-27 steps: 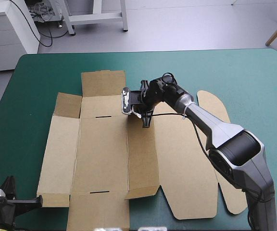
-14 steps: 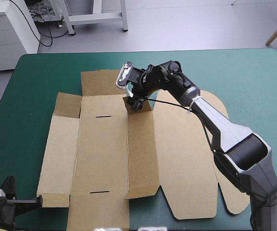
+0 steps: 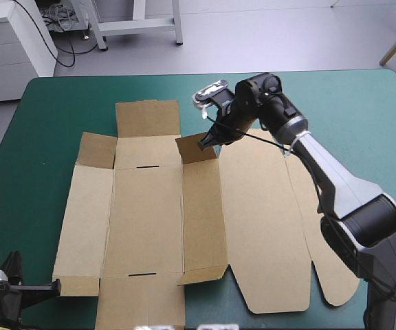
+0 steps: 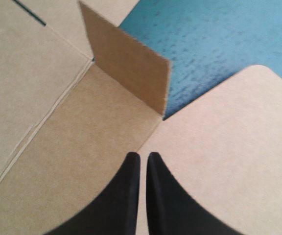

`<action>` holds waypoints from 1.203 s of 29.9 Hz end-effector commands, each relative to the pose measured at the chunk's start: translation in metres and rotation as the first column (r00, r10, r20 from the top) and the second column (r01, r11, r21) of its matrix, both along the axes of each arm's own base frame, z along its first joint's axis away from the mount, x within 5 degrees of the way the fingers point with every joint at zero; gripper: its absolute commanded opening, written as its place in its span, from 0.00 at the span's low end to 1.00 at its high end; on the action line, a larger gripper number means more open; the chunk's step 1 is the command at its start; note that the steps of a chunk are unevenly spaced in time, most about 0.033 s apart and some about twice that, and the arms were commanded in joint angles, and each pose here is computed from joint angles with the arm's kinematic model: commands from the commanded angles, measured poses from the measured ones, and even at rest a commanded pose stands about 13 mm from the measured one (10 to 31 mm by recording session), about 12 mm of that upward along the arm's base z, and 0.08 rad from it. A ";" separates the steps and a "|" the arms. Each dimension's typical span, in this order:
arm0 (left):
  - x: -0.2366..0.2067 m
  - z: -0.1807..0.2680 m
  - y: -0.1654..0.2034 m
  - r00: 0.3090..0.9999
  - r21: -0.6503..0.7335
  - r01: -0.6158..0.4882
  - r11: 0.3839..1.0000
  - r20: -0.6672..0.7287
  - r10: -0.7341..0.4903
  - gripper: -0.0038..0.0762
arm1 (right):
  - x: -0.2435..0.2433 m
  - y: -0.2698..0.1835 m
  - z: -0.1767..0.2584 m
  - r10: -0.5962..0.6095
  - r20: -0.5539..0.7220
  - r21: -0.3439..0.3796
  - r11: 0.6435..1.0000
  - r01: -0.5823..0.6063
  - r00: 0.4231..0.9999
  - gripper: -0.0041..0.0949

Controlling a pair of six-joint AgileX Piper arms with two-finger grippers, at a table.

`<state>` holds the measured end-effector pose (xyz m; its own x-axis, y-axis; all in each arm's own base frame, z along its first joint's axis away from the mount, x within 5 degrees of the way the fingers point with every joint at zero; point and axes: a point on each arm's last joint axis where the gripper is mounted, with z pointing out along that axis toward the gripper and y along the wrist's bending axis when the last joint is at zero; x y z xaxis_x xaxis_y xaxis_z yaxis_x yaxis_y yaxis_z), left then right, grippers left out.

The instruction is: Fold the box

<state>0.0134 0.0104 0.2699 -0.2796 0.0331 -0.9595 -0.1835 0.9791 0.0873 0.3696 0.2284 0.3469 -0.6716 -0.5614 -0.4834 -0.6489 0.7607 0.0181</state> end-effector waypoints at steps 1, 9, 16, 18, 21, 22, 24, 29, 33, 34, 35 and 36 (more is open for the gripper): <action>-0.003 0.014 -0.001 0.994 0.018 0.010 1.000 0.107 -0.012 0.04 | -0.021 -0.029 0.057 -0.083 0.112 0.099 0.993 0.072 0.990 0.04; -0.003 0.014 -0.001 0.994 0.018 0.010 1.000 0.107 -0.012 0.04 | -0.072 -0.067 0.066 -0.116 0.151 0.084 0.991 0.104 0.982 0.04; -0.003 0.014 -0.001 0.994 0.018 0.010 1.000 0.107 -0.012 0.41 | -0.134 -0.103 0.058 -0.133 0.234 0.102 0.988 0.112 0.963 0.04; -0.003 0.014 -0.001 0.994 0.018 0.010 1.000 0.107 -0.012 0.66 | -0.153 -0.113 0.055 -0.150 0.254 0.129 0.984 0.120 0.955 0.04; -0.003 0.014 -0.001 0.994 0.018 0.010 1.000 0.107 -0.012 0.91 | -0.180 -0.127 0.050 -0.182 0.276 0.173 0.975 0.138 0.944 0.04; -0.003 0.014 -0.001 0.994 0.018 0.010 1.000 0.107 -0.012 0.95 | -0.186 -0.130 0.046 -0.190 0.278 0.181 0.973 0.142 0.942 0.04; -0.003 0.014 -0.001 0.994 0.018 0.010 1.000 0.107 -0.012 0.95 | -0.201 -0.138 0.041 -0.199 0.303 0.212 0.968 0.138 0.932 0.04; -0.003 0.015 -0.001 0.993 0.016 0.013 1.000 0.117 -0.015 0.95 | -0.231 -0.153 0.025 -0.235 0.343 0.274 0.951 0.142 0.910 0.04; -0.001 0.020 0.000 0.988 0.046 0.006 0.999 0.157 -0.013 0.95 | -0.248 -0.163 0.008 -0.233 0.359 0.268 0.953 0.140 0.904 0.04; 0.000 0.022 0.000 0.987 0.047 0.007 0.999 0.159 -0.014 0.95 | -0.251 -0.166 0.005 -0.232 0.366 0.261 0.955 0.140 0.901 0.04; 0.001 0.026 0.000 0.988 0.047 0.007 0.999 0.155 -0.014 0.95 | -0.254 -0.168 0.002 -0.230 0.377 0.253 0.957 0.139 0.897 0.04; 0.002 0.029 0.000 0.988 0.047 0.008 0.999 0.152 -0.015 0.95 | -0.257 -0.170 -0.001 -0.231 0.380 0.255 0.957 0.138 0.896 0.04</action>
